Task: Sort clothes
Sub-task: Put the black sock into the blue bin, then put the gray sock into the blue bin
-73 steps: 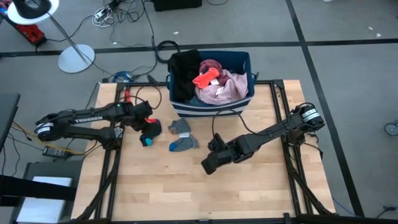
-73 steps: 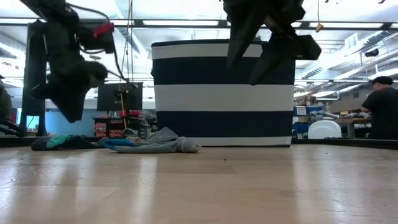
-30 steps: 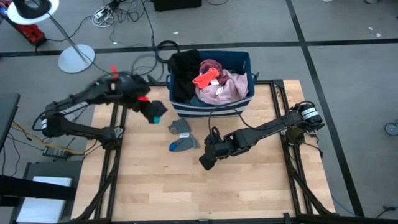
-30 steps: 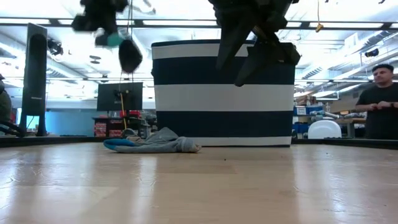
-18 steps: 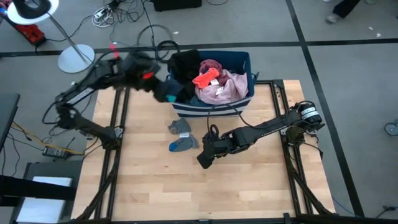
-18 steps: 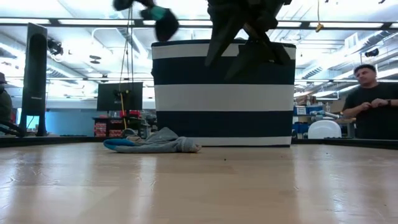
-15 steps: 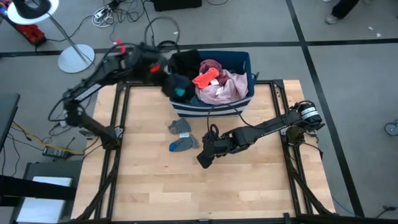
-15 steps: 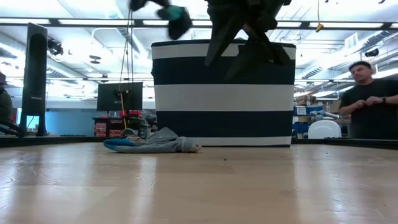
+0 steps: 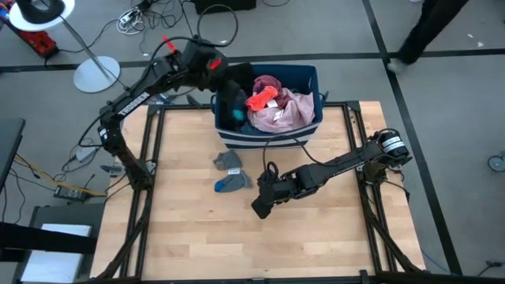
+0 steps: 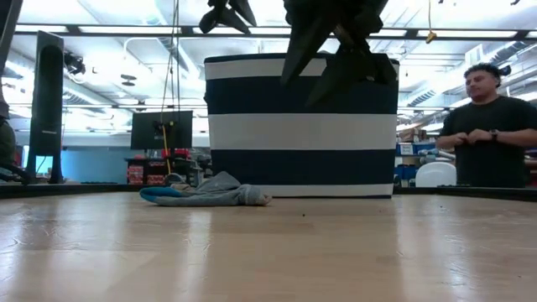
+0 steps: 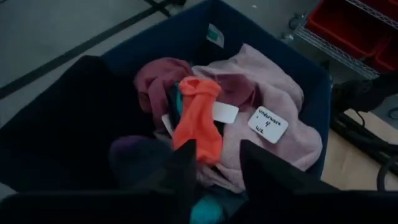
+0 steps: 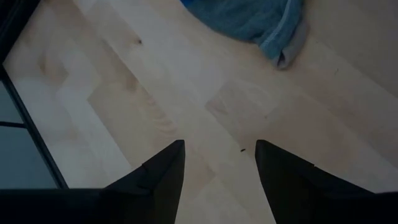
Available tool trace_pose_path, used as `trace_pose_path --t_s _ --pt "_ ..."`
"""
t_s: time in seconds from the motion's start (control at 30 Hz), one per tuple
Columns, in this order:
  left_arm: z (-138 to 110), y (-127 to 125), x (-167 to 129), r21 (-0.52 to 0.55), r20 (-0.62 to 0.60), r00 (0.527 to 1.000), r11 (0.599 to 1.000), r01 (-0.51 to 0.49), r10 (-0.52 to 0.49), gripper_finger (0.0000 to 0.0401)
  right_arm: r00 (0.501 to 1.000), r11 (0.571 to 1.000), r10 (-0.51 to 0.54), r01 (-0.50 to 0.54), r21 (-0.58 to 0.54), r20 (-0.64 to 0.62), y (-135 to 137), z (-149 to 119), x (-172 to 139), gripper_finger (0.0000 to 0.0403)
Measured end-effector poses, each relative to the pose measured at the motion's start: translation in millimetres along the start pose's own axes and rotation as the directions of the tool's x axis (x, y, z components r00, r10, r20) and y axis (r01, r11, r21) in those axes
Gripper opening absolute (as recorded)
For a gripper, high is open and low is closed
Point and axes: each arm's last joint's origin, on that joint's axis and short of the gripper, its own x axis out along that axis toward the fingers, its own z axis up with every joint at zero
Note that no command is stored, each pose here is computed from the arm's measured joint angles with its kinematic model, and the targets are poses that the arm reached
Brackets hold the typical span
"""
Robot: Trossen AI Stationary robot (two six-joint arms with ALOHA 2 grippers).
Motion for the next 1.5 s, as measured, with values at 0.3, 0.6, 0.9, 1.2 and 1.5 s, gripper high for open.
trace_pose_path --t_s 0.3,0.6,0.9,1.2,1.5 --pt "-14.0 -5.7 -25.8 0.038 -0.093 0.995 0.999 0.030 -0.026 0.0157 1.000 1.000 0.000 0.000 -0.009 0.000 0.0 0.0 0.1 0.0199" --pt "-51.4 -21.3 -94.1 0.129 -0.167 0.985 0.991 -0.026 0.048 0.0157 1.000 1.000 -0.001 0.001 -0.010 0.000 -0.1 0.1 0.2 0.0199" --pt "-120.2 -10.5 -115.0 0.050 -0.213 0.973 0.995 -0.084 0.092 0.0157 1.000 1.000 0.000 0.000 0.000 0.000 -0.1 0.1 0.2 0.0199" --pt "-202.8 -0.5 -57.2 -0.052 -0.262 0.965 0.999 -0.006 -0.008 0.0157 1.000 0.999 0.027 -0.028 0.038 0.001 2.3 0.9 0.3 0.0199" --pt "-256.1 3.4 12.4 -0.078 -0.259 0.966 0.997 0.002 -0.022 0.0157 0.998 0.994 0.062 -0.060 0.096 -0.020 4.8 0.2 0.2 0.0199"
